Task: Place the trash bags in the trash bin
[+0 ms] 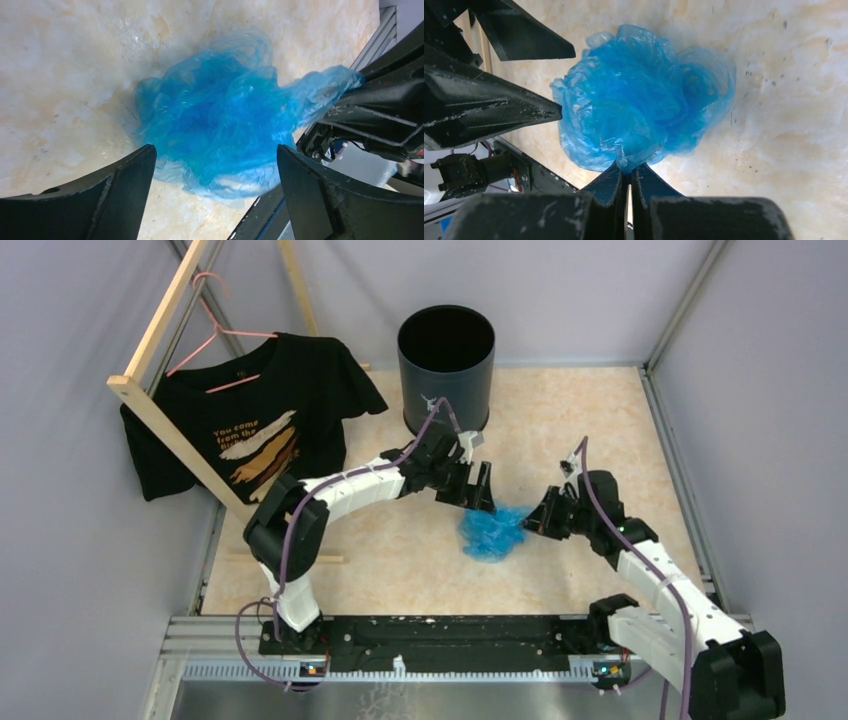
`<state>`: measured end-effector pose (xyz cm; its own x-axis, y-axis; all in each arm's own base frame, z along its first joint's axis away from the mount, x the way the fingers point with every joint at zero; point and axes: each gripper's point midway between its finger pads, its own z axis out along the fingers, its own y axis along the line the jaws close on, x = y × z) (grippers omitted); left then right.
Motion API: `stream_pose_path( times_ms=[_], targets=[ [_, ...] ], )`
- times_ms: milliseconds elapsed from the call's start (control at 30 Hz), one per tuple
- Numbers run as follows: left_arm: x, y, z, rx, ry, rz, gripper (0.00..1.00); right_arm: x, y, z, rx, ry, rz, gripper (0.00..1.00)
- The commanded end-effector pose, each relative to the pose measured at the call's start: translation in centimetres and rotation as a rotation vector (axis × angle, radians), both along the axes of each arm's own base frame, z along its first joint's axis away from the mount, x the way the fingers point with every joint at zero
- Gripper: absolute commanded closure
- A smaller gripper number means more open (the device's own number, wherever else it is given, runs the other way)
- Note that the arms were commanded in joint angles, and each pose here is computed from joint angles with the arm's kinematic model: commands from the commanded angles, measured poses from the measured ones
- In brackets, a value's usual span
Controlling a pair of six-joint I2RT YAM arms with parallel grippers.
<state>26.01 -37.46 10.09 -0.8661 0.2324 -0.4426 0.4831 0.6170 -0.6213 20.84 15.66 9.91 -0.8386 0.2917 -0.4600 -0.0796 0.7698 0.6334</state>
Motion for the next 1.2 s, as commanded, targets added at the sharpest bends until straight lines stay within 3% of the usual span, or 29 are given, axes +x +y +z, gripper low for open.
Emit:
stream_pose_path(
  times_ms=[0,200,467,567,633,733,800,900,1067,1167],
  targets=[
    [1.4,0.1,6.5,-0.072,-0.204,0.003,0.02,2.4,-0.2,4.9,-0.041,-0.162,0.009,1.0],
    [1.1,0.5,10.7,-0.141,-0.316,-0.007,0.01,3.1,-0.7,11.9,-0.057,-0.287,-0.001,1.0],
    [-1.6,3.4,21.7,-0.388,-0.69,-0.019,0.01,2.5,0.8,26.3,0.068,-0.545,0.078,1.0],
    [-1.9,3.9,22.5,-0.411,-0.72,-0.005,0.01,2.6,1.6,26.5,0.122,-0.569,0.095,1.0],
    [-1.6,3.8,22.2,-0.404,-0.71,0.002,0.01,3.2,2.1,23.0,0.158,-0.542,0.09,1.0],
    [-0.8,3.4,20.9,-0.361,-0.659,0.021,0.01,3.4,3.3,12.6,0.232,-0.305,0.064,1.0],
    [-0.4,3.2,19.2,-0.311,-0.606,0.033,0.01,2.5,5.0,10.2,0.328,-0.199,0.121,1.0],
    [0.1,3.0,17.9,-0.27,-0.554,0.047,0.01,2.8,5.6,13.0,0.337,-0.237,0.157,1.0],
    [-0.1,3.1,18.1,-0.286,-0.56,0.049,0.01,2.8,4.4,25.0,0.291,-0.502,0.155,1.0],
    [-0.6,2.8,18.2,-0.313,-0.549,0.027,0.01,2.3,4.1,26.2,0.308,-0.531,0.139,1.0]
  ],
)
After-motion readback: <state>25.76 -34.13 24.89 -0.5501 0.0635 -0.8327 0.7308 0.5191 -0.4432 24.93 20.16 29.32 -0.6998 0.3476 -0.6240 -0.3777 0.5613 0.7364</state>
